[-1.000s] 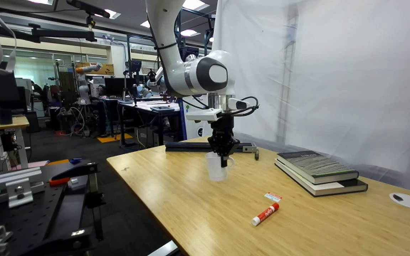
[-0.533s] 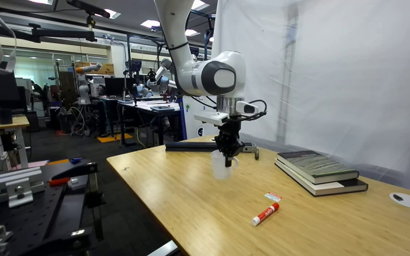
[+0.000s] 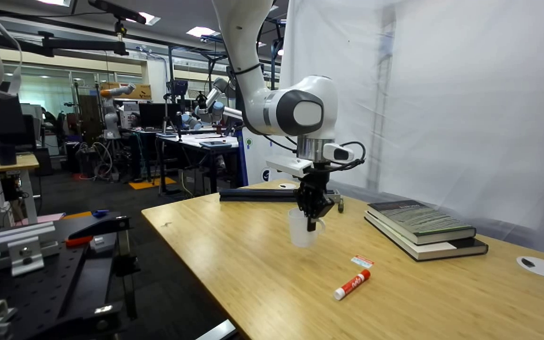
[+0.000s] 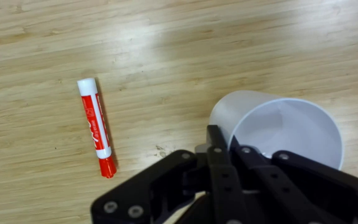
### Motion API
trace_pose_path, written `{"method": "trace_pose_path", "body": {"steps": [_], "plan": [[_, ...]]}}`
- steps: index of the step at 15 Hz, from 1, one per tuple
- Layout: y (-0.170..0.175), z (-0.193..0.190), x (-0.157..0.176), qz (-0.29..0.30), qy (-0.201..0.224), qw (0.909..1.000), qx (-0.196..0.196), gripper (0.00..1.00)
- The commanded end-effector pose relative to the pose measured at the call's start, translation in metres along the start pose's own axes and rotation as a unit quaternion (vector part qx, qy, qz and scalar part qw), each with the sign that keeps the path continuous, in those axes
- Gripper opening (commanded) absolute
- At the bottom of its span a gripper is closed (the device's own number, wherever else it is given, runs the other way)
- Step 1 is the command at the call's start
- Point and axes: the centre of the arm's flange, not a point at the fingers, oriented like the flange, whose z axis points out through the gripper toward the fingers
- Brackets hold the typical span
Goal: Move the white mug to the right side of the table
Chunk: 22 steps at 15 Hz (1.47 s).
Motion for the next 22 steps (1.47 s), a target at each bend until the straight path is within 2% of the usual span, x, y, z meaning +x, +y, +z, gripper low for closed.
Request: {"method": "trace_pose_path", "body": {"steps": [1,10,22], "plan": [[0.009,0.002,0.002,0.007,-0.006,0.9999,0.011,0.01],[0.04,0.009,-0.006,0.031,-0.011,0.9994,0.009,0.01],[0.055,0.019,-0.01,0.046,-0.018,0.9987,0.011,0.01]]}}
